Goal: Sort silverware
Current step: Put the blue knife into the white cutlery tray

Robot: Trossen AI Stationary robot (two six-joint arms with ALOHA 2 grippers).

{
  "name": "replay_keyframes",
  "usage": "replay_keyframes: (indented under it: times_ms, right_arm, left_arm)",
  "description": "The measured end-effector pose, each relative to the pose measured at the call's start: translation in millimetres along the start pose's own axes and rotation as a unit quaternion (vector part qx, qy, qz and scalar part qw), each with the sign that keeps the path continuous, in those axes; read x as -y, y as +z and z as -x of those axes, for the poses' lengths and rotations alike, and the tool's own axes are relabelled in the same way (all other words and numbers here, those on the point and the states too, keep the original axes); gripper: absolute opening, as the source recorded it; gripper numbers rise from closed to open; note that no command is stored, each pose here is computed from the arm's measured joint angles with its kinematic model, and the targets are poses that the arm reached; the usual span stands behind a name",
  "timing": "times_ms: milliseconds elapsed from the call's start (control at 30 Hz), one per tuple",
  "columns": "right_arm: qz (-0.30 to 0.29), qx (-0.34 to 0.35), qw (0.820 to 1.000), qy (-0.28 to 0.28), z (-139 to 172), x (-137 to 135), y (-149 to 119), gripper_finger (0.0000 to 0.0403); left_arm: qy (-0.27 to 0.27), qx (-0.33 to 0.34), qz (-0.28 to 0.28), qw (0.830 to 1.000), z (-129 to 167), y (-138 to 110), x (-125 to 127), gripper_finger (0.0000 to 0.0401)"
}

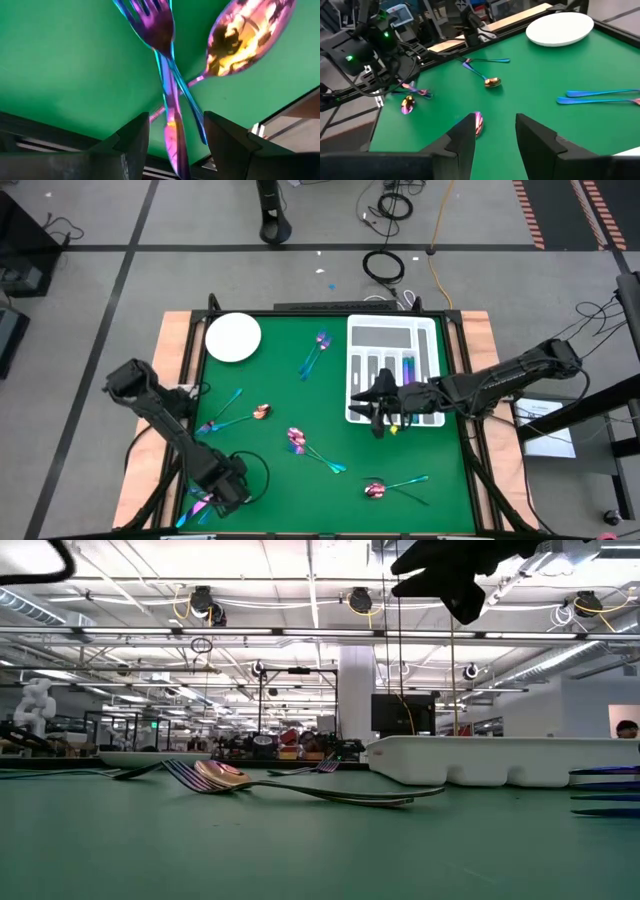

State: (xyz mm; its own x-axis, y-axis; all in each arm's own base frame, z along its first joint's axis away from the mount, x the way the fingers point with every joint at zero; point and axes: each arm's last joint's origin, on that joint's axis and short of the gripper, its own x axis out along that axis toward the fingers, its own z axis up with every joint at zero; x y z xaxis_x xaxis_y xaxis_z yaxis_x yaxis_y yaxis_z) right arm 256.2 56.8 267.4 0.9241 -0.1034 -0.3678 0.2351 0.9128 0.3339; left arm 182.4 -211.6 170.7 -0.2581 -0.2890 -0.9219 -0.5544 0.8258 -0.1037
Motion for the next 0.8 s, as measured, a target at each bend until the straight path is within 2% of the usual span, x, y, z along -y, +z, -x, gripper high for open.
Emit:
replay_keyframes:
  times_ms: [300,433,800]
  right_arm:
    - [-0.001,0.002,1.0,0.004,0.7,-2.2,-0.4,0.013]
    - [0.0,0.002,1.0,0.004,0.7,-2.2,-0.4,0.013]
    - [0.002,0.002,1.0,0.004,0.8,-2.1,-0.5,0.013]
  left_arm:
    - [0.011,0.003,0.022,1.0,-7.6,-16.3,2.3,0.0189]
    - [0.014,0.02,0.025,0.999,-9.1,-15.8,2.6,0.0189]
    - [0.024,0.011,0.025,0.999,-26.7,-8.3,9.2,0.0189]
